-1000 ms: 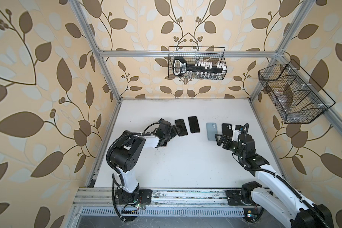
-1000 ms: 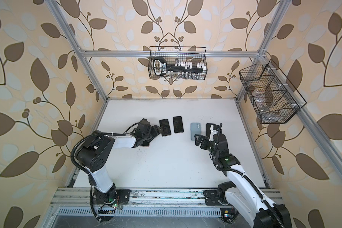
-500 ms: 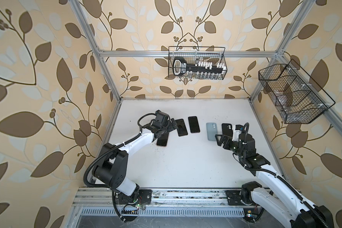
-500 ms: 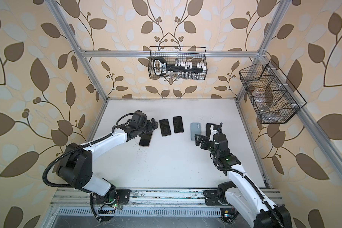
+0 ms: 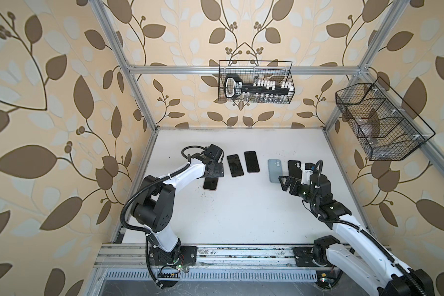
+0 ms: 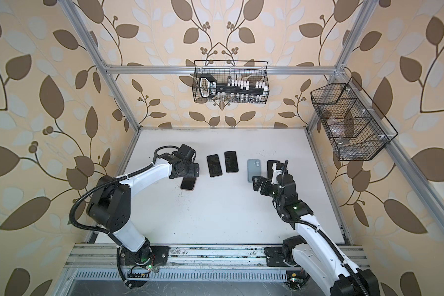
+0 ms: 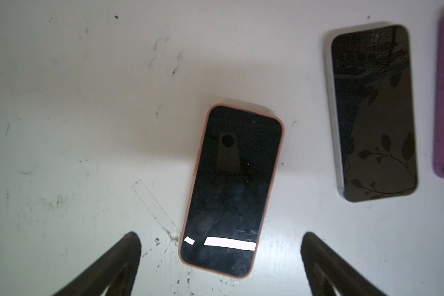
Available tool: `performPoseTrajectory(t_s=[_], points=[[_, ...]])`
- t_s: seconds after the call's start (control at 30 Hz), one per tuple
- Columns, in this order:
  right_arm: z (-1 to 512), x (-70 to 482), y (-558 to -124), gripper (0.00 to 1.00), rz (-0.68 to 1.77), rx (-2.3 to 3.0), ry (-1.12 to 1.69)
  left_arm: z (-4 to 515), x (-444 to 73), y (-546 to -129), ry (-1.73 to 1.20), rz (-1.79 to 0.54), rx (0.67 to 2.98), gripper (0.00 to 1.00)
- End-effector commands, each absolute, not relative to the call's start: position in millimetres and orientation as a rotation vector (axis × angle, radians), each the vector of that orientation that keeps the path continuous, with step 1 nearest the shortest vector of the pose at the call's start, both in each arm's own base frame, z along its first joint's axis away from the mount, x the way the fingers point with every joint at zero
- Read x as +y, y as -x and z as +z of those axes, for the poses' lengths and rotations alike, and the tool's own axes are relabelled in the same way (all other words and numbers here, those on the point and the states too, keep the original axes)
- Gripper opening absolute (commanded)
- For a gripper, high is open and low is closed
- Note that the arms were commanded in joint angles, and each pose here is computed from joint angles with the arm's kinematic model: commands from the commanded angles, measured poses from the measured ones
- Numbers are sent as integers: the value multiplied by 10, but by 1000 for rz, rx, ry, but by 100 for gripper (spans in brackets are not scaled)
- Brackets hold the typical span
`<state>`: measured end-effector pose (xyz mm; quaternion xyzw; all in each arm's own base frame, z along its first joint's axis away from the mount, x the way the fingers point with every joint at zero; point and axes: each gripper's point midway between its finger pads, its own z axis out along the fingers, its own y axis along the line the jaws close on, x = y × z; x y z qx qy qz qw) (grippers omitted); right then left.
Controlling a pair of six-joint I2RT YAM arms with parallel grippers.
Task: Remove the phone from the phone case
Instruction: 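Move the left gripper over the pink-framed phone and grasp it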
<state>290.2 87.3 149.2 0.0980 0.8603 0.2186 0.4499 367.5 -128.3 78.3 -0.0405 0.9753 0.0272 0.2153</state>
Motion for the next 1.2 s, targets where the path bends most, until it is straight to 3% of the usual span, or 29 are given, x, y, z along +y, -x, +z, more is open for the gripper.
performPoseTrajectory(t_s=[0.0,0.77,1.17], points=[[1609,889,-2876,100,550,2113,-231,740,-1160,-3737,-20,208,2707,99],[1506,860,-2767,100,523,2147,-243,315,-1334,-3859,-75,44,2774,97],[1536,841,-2755,100,514,2146,-248,265,-1362,-3902,-50,-2,2782,83]])
